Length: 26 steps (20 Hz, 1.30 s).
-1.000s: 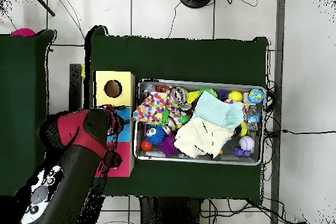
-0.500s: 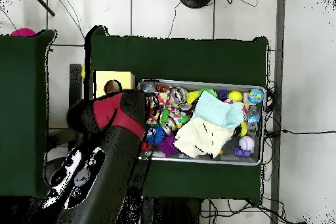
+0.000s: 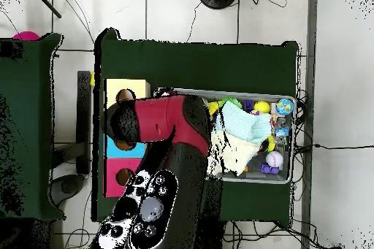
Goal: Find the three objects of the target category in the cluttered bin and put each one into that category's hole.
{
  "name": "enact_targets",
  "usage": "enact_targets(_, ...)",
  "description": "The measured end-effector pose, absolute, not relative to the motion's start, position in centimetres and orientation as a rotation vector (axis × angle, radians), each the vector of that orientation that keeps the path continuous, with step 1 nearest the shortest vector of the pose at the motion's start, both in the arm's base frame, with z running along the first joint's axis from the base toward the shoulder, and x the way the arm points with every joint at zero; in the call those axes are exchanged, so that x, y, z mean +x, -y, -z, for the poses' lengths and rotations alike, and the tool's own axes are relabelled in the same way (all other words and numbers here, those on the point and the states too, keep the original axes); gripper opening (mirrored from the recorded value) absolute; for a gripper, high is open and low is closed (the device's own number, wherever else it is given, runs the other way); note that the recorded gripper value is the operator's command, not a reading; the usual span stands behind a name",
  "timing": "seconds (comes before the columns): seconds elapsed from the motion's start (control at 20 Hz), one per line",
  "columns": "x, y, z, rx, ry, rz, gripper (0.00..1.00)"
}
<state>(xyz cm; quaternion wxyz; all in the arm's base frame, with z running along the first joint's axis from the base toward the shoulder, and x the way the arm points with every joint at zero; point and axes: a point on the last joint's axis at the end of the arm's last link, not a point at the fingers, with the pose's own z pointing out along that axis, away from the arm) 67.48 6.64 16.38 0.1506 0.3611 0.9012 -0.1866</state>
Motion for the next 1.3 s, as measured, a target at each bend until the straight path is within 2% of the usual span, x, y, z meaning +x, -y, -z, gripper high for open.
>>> enact_targets(0.3,65.0,-7.2,-16.4,1.079,-2.632,0.427,1.00)
enact_targets(0.55,61.2,-7.3,-13.9,1.136,-2.714,0.359,1.00)
enact_targets(0.9,56.3,-4.9,-10.5,1.142,-2.790,0.322,1.00)
enact_targets(1.3,51.8,-1.0,-10.0,1.214,-2.834,0.297,1.00)
